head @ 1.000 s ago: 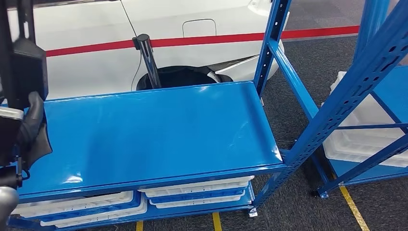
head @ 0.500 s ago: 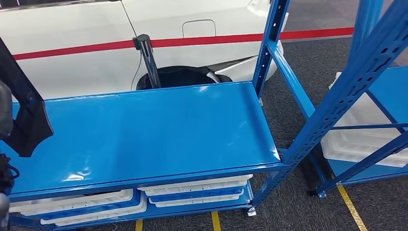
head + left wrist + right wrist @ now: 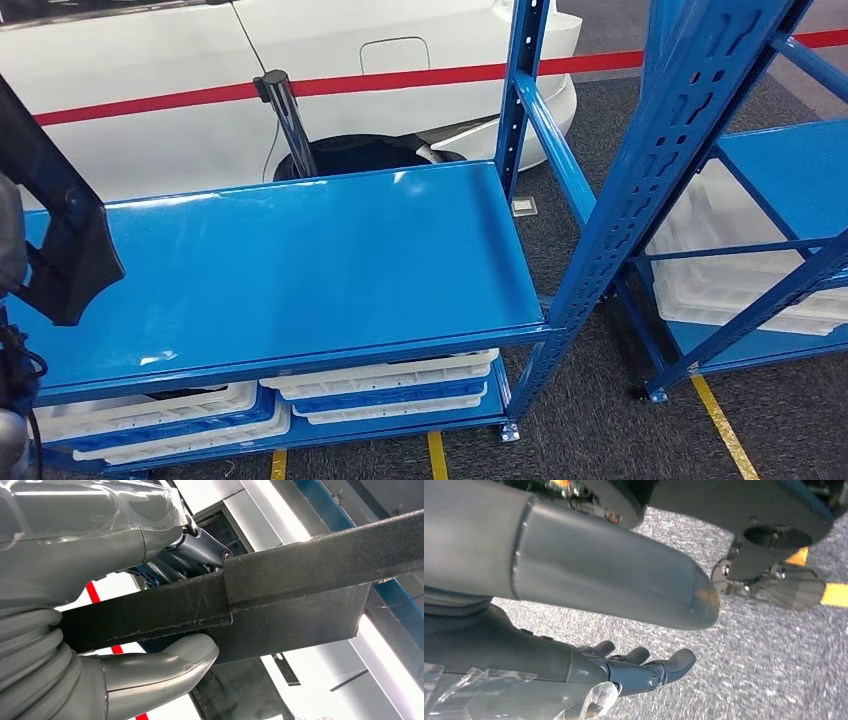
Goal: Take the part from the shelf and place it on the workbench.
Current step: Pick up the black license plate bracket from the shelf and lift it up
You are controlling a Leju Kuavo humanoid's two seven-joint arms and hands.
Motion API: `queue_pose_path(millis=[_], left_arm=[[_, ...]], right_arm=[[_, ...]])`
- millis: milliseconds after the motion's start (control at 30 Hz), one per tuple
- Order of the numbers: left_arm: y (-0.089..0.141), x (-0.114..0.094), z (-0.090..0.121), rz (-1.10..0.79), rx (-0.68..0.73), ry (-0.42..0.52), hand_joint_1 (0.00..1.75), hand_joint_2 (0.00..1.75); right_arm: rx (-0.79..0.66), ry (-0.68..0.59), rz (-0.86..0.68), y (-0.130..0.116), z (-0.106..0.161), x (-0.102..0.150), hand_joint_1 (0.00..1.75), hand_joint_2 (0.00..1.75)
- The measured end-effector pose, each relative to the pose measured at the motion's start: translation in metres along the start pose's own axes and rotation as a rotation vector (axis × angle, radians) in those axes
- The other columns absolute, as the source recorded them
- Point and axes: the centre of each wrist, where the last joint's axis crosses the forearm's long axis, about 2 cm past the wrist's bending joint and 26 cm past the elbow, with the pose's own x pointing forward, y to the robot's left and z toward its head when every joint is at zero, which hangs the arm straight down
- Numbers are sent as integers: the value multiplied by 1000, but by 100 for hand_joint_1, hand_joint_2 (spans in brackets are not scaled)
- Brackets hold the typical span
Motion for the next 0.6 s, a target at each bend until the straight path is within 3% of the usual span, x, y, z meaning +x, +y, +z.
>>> queue_pose_path(millis=[600], left_arm=[[2,2,9,-6,65,24,175,175]], right_arm=[[10,23,3,3,2,-10,0,0]])
